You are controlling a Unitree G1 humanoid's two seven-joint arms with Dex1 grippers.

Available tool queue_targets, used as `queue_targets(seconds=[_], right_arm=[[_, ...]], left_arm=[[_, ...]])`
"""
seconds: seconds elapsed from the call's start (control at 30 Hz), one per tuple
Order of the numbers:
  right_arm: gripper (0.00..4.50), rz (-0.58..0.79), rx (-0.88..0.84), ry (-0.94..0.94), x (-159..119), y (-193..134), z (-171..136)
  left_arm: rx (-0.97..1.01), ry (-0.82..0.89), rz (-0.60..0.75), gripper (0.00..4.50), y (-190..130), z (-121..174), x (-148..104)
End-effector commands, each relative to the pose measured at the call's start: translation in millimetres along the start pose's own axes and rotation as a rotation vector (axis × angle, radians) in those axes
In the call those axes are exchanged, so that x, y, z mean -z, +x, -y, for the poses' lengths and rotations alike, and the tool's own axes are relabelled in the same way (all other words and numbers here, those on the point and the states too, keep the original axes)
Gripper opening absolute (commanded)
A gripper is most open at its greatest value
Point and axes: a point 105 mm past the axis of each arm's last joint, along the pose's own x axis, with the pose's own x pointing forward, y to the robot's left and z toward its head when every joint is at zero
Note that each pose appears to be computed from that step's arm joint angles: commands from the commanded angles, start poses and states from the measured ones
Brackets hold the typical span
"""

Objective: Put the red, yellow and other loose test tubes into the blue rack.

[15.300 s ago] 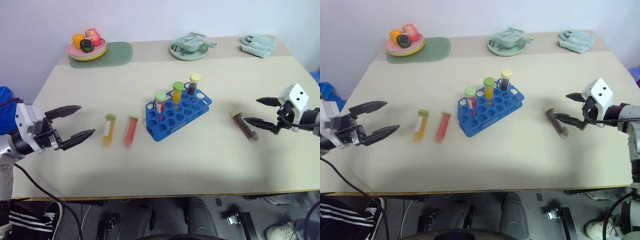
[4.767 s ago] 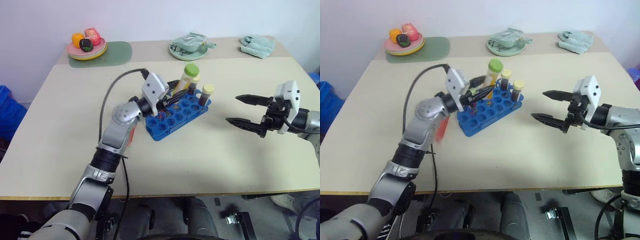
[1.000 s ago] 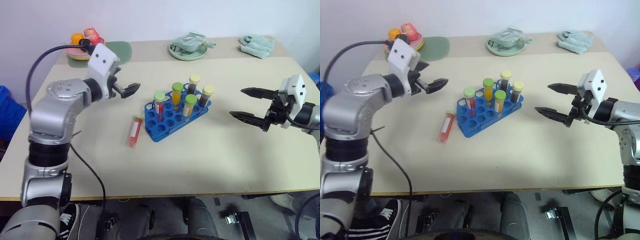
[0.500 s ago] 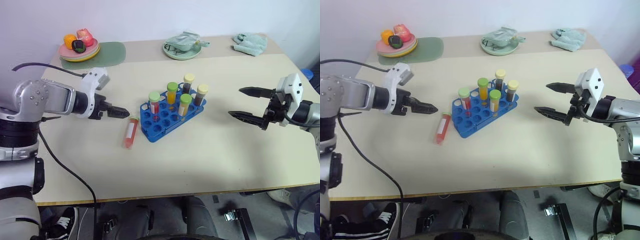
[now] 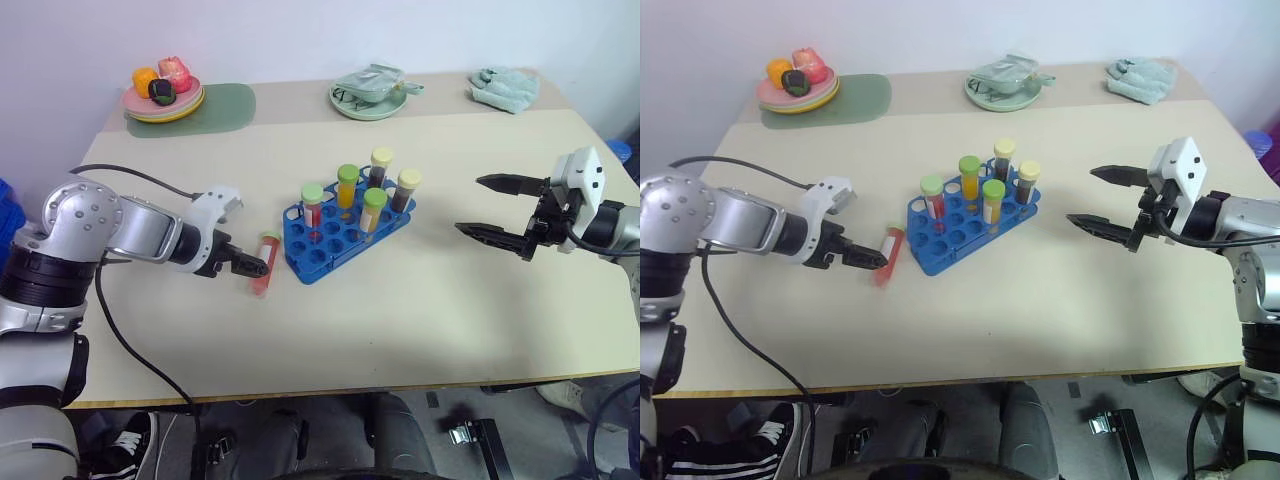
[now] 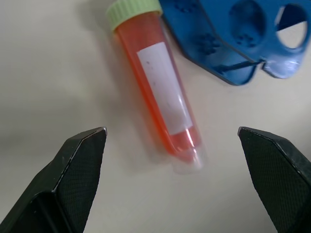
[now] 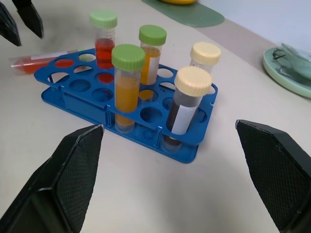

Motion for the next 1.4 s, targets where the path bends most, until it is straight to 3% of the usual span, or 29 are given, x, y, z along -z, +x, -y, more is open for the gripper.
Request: queue_targets(seconds=[0.03,0.37,0.97,1.4], right_arm=[[4.50,0.022,0.006,-0.036,-11.2,-1.5,0.3],[4.50,0.029,0.010,-0.033,-11.0,1.2,0.4],[4.50,0.033,0.006,-0.045,-11.3,4.3,2.2],[4.50,0.052,-0.003,-0.048,-10.1,13.4,3.8]], left_arm=[[-0.022,-0.019,0.024,4.44,1.8,-1.9,-1.9],[-0.056,-0.055,-0.001,4.44,16.2,-7.2,7.3],[-0.170,-0.083,0.008,4.44,-23.0,-42.3,14.4],[-0.208,-0.258,-0.029,4.44,-26.6,-70.4,-5.5]])
